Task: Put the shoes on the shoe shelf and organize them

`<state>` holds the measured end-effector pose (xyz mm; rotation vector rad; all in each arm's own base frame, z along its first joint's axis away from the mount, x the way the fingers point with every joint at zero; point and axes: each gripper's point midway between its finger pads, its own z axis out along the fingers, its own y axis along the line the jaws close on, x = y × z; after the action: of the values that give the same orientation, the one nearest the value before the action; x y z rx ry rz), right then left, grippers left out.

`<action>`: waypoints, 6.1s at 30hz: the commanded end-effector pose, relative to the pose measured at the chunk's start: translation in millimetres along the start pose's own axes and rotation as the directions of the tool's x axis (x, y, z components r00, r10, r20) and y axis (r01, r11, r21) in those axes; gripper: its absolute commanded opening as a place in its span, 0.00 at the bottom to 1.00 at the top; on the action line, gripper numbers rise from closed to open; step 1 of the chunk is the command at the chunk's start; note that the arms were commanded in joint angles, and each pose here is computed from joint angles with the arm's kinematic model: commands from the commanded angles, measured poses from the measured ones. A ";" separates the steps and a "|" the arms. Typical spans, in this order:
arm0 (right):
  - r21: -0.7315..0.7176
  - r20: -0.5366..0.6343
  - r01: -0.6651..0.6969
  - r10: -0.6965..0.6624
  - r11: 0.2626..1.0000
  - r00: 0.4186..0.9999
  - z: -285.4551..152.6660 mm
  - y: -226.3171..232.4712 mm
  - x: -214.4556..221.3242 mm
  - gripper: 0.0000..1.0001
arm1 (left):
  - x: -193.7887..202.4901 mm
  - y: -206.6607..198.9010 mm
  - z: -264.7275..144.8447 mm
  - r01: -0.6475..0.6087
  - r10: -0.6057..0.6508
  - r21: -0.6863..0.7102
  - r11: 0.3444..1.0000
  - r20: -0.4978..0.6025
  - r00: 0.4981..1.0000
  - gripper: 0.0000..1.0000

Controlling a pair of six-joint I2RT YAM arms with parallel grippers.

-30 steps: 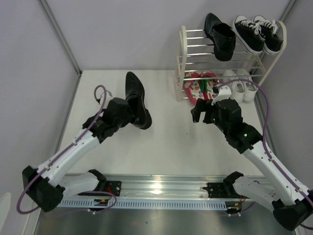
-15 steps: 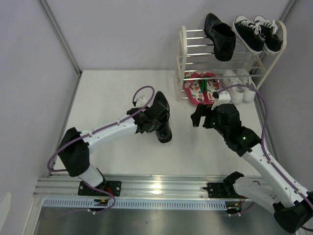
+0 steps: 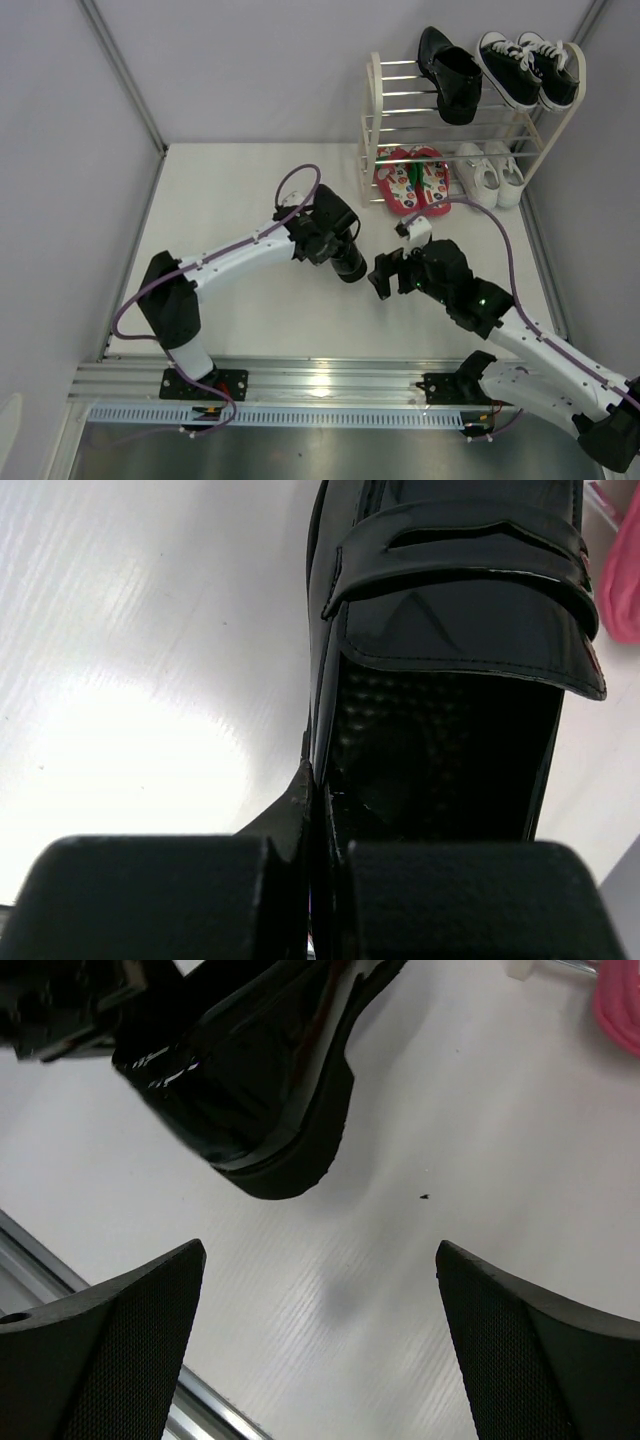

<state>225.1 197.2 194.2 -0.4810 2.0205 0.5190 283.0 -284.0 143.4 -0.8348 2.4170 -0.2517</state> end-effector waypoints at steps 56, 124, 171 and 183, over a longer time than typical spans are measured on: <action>0.020 0.062 0.317 -0.317 0.948 0.946 131.3 39.5 25.1 0.31 | 21.2 -25.1 -38.2 0.201 -0.163 0.091 0.975 -0.314 0.935 0.01; 0.413 0.723 0.013 -0.336 0.911 0.604 -54.7 -86.9 -430.8 0.00 | -63.4 160.6 9.7 0.223 -0.224 -0.135 0.965 0.012 0.975 0.86; 0.556 0.529 -0.128 -0.232 0.821 0.816 68.2 -188.4 -348.0 0.22 | -87.2 173.4 14.3 0.198 -0.189 -0.109 0.974 0.089 0.978 0.88; 0.544 0.490 -0.030 -0.288 0.839 0.822 49.3 -156.4 -369.6 0.96 | -83.2 170.3 16.6 0.205 -0.199 -0.096 0.974 0.068 0.978 0.88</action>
<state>538.7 149.5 404.7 -0.1368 1.5499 -0.0005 257.0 -99.7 105.5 -1.1257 2.3248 -0.1527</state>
